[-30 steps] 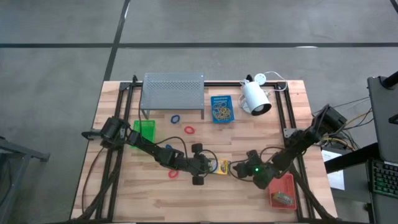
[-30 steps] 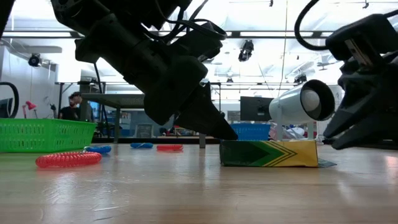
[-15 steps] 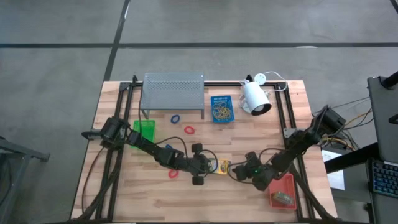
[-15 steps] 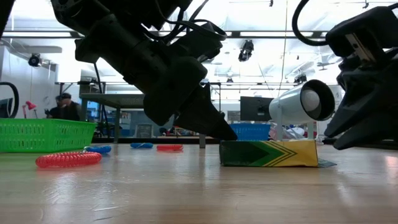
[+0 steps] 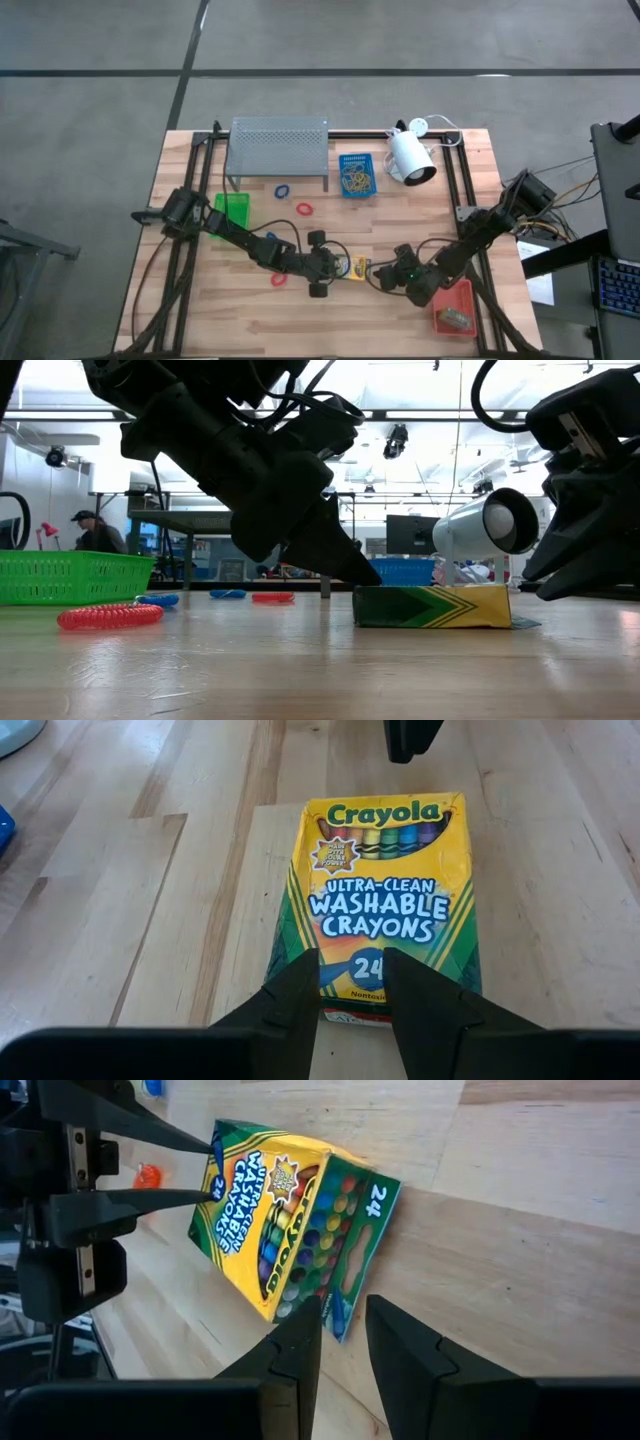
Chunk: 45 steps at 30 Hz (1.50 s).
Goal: Pick & Place Office Desk Supplies
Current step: Put the big crayon box into the orange bin
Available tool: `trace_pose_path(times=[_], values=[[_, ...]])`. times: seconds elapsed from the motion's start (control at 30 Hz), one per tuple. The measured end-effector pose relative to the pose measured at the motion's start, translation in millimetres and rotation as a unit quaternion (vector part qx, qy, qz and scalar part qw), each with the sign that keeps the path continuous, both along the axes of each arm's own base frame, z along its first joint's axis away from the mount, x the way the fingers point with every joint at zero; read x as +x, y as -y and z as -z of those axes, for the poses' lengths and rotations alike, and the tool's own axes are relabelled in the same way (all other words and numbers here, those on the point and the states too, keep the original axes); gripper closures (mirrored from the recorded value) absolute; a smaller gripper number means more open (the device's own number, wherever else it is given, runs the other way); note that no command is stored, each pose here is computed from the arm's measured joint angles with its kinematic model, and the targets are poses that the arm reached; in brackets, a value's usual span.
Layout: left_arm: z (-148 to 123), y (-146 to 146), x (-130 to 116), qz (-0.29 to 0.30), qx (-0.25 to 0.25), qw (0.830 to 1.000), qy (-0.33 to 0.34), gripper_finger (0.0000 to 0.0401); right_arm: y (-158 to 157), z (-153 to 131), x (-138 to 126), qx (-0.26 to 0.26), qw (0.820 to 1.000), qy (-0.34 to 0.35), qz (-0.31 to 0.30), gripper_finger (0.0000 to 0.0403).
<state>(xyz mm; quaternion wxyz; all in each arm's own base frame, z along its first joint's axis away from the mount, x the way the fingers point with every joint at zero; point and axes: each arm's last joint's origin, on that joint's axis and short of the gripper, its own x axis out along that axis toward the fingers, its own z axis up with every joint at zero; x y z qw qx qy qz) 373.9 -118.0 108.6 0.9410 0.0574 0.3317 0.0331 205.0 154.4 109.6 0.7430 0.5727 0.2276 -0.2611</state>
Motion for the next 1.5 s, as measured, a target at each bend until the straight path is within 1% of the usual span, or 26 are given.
trace_pose_path(times=[0.37,0.6,1.5], values=[[3.5,-1.2,-3.4,0.0,0.004,1.0,-0.013,0.0284,0.1,0.0,0.0,0.001,1.0,0.0,0.001,0.0321],[4.6,-1.0,-4.5,0.004,0.006,1.0,-0.015,0.0284,4.0,-1.2,4.3,0.006,1.0,0.003,0.016,0.0321],[5.8,3.7,-7.2,0.028,0.027,0.999,-0.016,0.0284,6.2,-2.0,7.0,0.005,1.0,0.002,0.016,0.0321]])
